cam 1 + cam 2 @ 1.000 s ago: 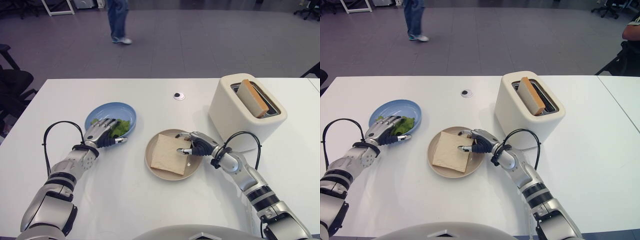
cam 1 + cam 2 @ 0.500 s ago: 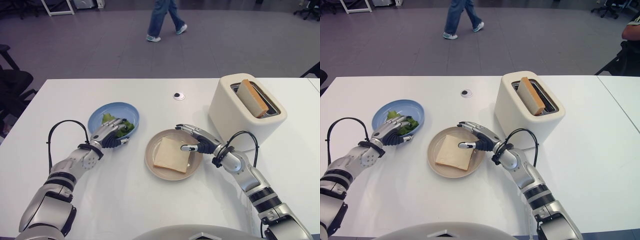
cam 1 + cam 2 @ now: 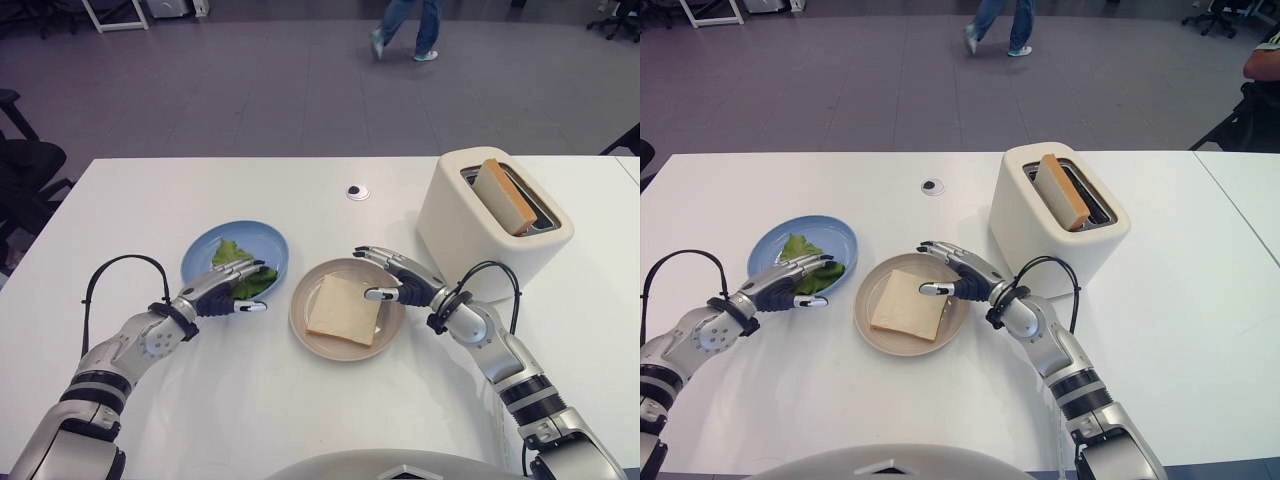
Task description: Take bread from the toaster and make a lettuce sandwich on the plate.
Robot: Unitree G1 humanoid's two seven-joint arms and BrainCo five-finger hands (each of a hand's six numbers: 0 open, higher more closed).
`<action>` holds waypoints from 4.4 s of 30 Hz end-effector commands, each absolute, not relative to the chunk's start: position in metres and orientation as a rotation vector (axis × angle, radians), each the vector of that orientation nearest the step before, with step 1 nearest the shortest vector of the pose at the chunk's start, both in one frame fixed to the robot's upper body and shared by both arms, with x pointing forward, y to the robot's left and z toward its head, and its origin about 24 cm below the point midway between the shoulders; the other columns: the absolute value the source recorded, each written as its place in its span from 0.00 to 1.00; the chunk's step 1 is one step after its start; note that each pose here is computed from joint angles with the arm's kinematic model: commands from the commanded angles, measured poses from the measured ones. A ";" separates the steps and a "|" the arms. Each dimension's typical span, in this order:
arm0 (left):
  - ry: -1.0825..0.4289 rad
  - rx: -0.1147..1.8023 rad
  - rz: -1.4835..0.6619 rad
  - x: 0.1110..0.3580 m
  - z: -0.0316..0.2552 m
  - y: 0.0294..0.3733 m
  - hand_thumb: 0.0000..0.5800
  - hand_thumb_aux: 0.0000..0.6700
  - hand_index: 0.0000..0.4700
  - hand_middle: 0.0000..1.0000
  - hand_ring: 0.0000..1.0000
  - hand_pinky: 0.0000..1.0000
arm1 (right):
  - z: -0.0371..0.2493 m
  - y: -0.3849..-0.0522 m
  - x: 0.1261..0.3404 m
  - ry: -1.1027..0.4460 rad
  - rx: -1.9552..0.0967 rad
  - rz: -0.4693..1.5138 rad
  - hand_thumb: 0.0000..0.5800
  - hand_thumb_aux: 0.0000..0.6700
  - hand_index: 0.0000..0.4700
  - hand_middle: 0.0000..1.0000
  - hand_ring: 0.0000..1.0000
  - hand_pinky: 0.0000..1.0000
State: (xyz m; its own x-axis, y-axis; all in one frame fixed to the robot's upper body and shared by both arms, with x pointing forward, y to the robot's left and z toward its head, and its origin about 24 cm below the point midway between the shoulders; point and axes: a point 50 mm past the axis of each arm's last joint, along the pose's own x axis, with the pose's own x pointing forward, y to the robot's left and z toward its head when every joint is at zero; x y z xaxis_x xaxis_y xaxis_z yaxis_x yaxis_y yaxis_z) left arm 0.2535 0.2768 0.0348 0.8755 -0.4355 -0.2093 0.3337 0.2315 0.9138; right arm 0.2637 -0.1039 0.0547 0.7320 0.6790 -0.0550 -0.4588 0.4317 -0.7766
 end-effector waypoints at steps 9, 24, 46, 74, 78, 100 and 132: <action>-0.410 1.130 -0.181 0.269 0.102 0.286 0.00 0.00 0.00 0.00 0.00 0.00 | 0.057 -0.108 0.266 -0.280 -0.862 0.712 0.00 0.00 0.00 0.00 0.00 0.00; -0.128 1.440 -0.224 0.286 0.049 0.289 0.25 0.13 0.13 0.00 0.00 0.00 | 0.056 -0.108 0.265 -0.281 -0.856 0.711 0.00 0.00 0.00 0.00 0.00 0.00; -0.289 1.266 -0.269 0.285 0.058 0.275 1.00 1.00 1.00 0.00 0.00 0.00 | 0.057 -0.107 0.264 -0.286 -0.849 0.705 0.00 0.00 0.00 0.00 0.00 0.00; -0.615 0.885 -0.649 0.262 0.065 0.160 1.00 1.00 1.00 0.00 0.00 0.00 | 0.130 -0.128 0.258 -0.529 -0.672 0.515 0.00 0.00 0.00 0.00 0.00 0.00; -0.648 0.837 -0.726 0.256 0.062 0.136 1.00 1.00 1.00 0.00 0.00 0.00 | 0.130 -0.129 0.257 -0.528 -0.672 0.512 0.00 0.00 0.00 0.00 0.00 0.00; -0.486 1.061 -0.741 0.272 0.030 0.119 1.00 1.00 1.00 0.00 0.00 0.00 | 0.128 -0.128 0.256 -0.527 -0.667 0.510 0.00 0.00 0.00 0.00 0.00 0.00; -0.583 0.869 -0.602 0.277 0.066 0.134 0.00 0.00 0.00 0.00 0.00 0.00 | 0.137 -0.132 0.257 -0.573 -0.671 0.473 0.00 0.00 0.00 0.00 0.00 0.00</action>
State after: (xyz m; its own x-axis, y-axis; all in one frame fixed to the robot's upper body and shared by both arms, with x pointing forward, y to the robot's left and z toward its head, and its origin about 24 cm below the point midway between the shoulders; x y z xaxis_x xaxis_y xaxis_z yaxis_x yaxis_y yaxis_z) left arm 0.2794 0.1268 0.0656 0.6897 -0.6851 0.2345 0.2225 0.5086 0.8318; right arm 0.2553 -0.1305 0.1359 0.7445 0.5770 0.3358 -0.2233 0.6893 -0.6892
